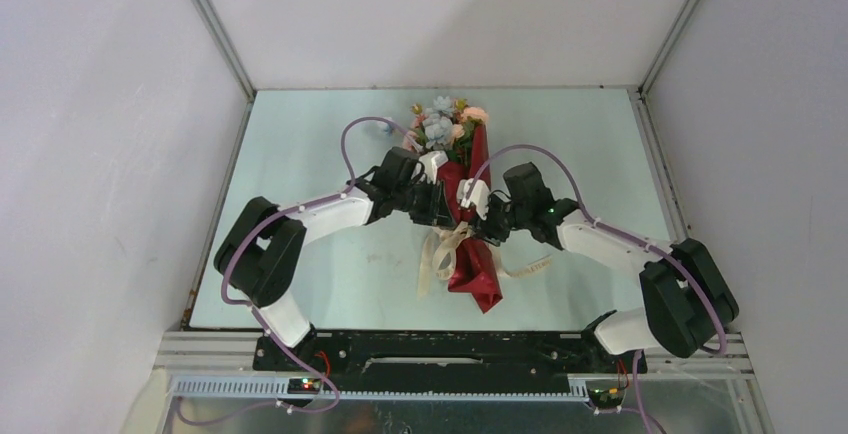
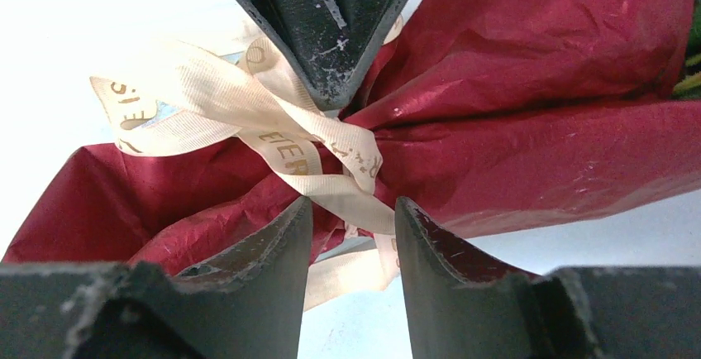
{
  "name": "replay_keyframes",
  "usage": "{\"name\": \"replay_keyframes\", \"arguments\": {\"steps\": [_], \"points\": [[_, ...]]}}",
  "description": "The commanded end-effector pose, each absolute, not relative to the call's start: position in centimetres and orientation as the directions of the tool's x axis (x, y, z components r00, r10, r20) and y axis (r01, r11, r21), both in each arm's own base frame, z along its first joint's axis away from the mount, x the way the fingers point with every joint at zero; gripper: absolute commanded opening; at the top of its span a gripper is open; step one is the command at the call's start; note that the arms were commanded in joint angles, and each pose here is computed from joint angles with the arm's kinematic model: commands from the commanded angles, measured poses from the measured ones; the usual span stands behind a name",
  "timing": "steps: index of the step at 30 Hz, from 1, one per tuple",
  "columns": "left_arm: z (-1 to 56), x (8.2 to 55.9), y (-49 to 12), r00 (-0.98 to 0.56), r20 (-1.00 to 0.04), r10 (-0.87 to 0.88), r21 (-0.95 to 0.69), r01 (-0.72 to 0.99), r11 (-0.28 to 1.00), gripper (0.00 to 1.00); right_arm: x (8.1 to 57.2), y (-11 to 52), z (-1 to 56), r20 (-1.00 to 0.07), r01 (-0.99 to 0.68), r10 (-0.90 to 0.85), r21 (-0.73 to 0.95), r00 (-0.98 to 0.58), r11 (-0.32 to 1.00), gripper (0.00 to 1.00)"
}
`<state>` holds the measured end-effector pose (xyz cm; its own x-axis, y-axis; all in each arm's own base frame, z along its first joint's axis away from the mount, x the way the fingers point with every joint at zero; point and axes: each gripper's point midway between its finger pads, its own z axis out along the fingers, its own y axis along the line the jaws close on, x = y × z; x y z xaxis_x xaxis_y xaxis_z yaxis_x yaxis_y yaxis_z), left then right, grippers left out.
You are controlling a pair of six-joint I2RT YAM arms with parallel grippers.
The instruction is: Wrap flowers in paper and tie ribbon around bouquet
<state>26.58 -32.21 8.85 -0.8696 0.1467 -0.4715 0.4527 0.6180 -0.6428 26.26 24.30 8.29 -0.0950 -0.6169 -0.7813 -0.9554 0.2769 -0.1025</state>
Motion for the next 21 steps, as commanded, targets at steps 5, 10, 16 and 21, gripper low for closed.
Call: {"name": "replay_keyframes", "arguments": {"steps": [5,10,16,21], "points": [[11.5,26.5,-32.9,-0.84,-0.525,0.14,-0.687,0.515,0.513,0.32,26.4,25.3,8.7,-0.766,-0.973,-0.64,-0.103,-0.056,0.208,0.27],[12.3,25.8,-33.7,-0.802,-0.568,0.183,-0.679,0.583,0.447,0.49,26.3,25.0,9.2,-0.762,-0.969,-0.645,-0.111,-0.06,0.222,0.04],[10.5,25.7,-33.9,-0.806,-0.536,0.251,-0.649,0.583,0.489,0.5,25.8,24.9,9.7,-0.758,-0.968,-0.649,-0.117,-0.059,0.224,0.0],[11.0,25.7,-34.0,-0.793,-0.557,0.247,-0.638,0.599,0.484,0.33,26.2,24.5,10.2,-0.762,-0.951,-0.642,-0.135,-0.081,0.279,0.0]]}}
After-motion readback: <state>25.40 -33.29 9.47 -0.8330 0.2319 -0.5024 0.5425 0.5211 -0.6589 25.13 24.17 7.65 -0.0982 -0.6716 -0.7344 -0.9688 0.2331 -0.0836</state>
